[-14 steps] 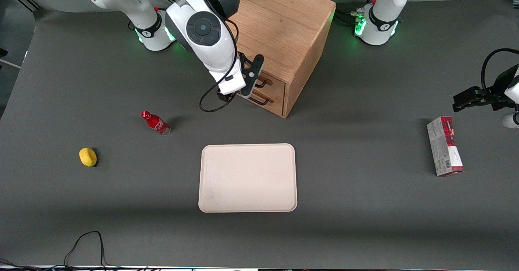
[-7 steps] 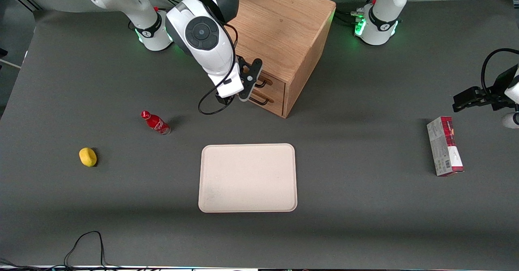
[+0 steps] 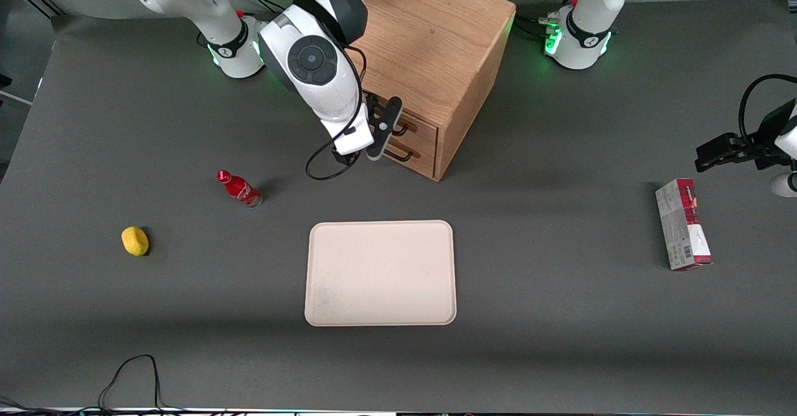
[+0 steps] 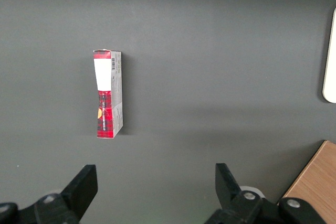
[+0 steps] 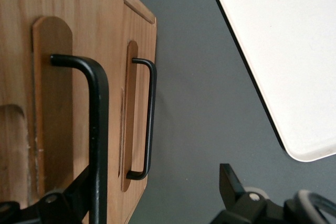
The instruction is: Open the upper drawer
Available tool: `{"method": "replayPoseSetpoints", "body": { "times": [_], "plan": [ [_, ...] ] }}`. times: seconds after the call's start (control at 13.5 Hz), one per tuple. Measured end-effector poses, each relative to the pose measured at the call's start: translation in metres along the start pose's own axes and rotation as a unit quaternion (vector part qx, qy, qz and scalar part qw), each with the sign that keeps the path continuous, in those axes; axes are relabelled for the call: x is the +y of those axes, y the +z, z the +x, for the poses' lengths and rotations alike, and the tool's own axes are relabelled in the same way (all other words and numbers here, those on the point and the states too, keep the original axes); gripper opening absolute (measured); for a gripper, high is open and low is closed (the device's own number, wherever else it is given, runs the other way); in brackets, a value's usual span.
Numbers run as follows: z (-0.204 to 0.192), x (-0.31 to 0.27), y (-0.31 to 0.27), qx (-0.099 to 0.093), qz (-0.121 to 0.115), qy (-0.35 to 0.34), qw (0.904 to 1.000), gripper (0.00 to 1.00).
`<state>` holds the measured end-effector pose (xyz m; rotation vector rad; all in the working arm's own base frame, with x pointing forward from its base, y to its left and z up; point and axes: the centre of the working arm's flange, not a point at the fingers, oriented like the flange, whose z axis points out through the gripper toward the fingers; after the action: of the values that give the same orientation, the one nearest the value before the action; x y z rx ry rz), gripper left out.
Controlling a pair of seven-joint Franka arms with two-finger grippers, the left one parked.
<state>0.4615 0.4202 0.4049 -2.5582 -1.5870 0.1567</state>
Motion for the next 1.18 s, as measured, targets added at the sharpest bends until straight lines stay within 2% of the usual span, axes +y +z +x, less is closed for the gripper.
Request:
{"method": "replayPoseSetpoints", "body": {
  "times": [0.52, 0.89, 1.18],
  "plan": [
    [-0.004, 0.020, 0.010, 0.001, -0.005, 0.016, 0.9999, 1.00],
    [-0.011, 0.048, -0.005, 0.017, -0.011, 0.038, 0.9991, 1.00],
    [-0.006, 0.061, -0.009, 0.018, -0.012, 0.043, 0.9989, 1.00]
  ]
}}
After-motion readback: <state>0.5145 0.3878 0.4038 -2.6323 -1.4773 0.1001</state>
